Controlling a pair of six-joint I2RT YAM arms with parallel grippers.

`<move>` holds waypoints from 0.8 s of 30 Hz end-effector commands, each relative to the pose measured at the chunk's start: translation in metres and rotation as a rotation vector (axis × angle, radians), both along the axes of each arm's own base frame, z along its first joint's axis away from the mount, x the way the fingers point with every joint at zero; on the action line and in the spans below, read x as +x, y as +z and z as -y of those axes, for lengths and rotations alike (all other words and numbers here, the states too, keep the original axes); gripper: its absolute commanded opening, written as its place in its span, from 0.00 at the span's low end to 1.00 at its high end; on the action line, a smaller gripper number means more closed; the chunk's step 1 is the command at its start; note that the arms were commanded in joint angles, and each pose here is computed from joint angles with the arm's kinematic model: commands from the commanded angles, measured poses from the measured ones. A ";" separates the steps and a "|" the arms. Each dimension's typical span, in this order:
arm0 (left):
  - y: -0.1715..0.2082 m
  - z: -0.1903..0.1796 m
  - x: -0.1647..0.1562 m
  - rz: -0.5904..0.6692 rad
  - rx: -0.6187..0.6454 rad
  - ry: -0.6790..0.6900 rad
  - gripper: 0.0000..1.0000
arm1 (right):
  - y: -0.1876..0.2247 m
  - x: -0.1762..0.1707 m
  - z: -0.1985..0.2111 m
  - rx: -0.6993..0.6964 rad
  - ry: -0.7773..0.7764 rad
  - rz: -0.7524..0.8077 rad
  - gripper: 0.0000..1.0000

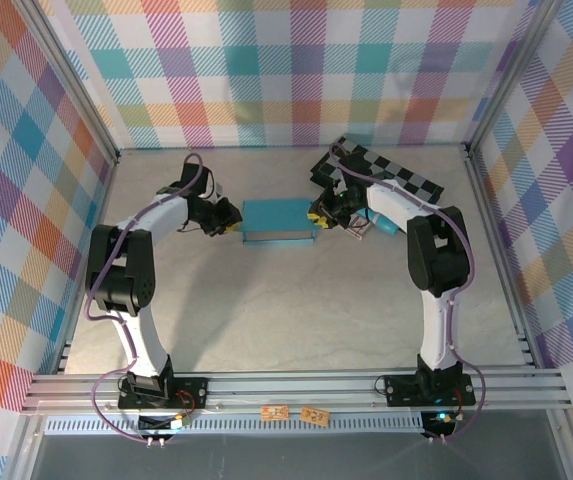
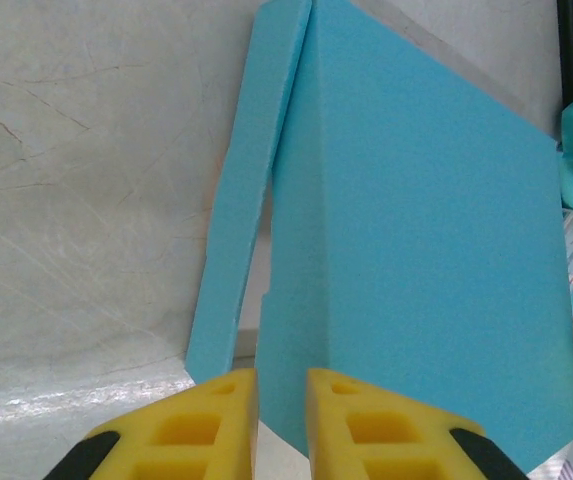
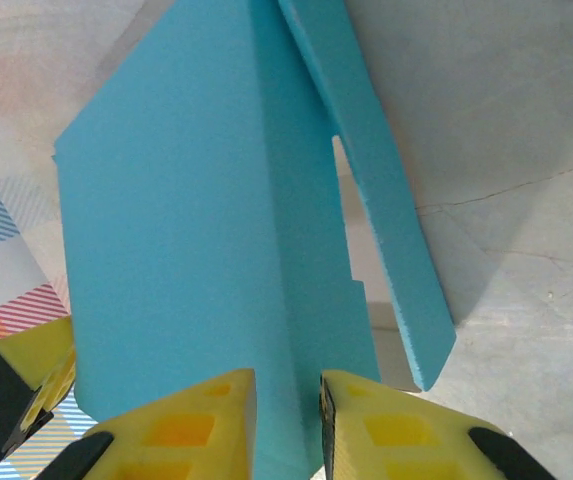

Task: Fold the paper box

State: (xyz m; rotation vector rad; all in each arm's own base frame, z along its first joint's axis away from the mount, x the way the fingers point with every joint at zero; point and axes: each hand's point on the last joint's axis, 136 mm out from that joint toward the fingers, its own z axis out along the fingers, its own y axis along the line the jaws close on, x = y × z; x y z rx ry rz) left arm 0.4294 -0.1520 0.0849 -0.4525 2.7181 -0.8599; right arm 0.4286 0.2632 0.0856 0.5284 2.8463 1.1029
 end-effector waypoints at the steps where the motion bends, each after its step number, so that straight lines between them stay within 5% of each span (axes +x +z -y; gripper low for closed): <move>1: -0.017 0.014 -0.014 -0.040 0.008 -0.066 0.19 | -0.017 -0.009 -0.001 -0.020 0.034 -0.034 0.24; 18: -0.020 0.042 -0.016 -0.035 -0.046 -0.075 0.20 | -0.025 -0.016 -0.011 -0.008 0.051 -0.055 0.23; 24: -0.016 0.047 -0.015 -0.026 -0.102 -0.034 0.32 | -0.025 -0.015 -0.011 0.001 0.043 -0.057 0.23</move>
